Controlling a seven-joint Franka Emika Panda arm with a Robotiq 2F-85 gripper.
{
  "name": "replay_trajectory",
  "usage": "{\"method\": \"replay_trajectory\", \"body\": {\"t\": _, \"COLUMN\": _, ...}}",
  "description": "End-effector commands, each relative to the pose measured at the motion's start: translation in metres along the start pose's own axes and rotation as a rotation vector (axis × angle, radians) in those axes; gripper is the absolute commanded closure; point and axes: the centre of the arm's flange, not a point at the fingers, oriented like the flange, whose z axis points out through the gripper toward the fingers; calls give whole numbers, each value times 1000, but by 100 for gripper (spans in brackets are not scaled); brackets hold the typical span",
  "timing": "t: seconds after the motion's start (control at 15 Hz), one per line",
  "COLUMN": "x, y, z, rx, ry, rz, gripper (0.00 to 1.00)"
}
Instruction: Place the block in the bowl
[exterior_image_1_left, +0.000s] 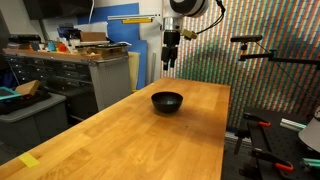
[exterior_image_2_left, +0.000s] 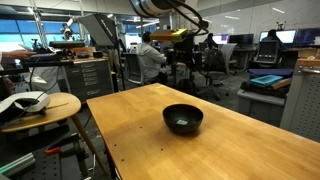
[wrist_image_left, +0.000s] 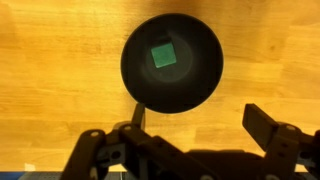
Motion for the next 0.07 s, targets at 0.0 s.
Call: {"method": "replay_trajectory", "body": {"t": 0.0, "x": 0, "y": 0, "z": 1, "rx": 0, "ry": -2, "rz": 1, "gripper": 0}}
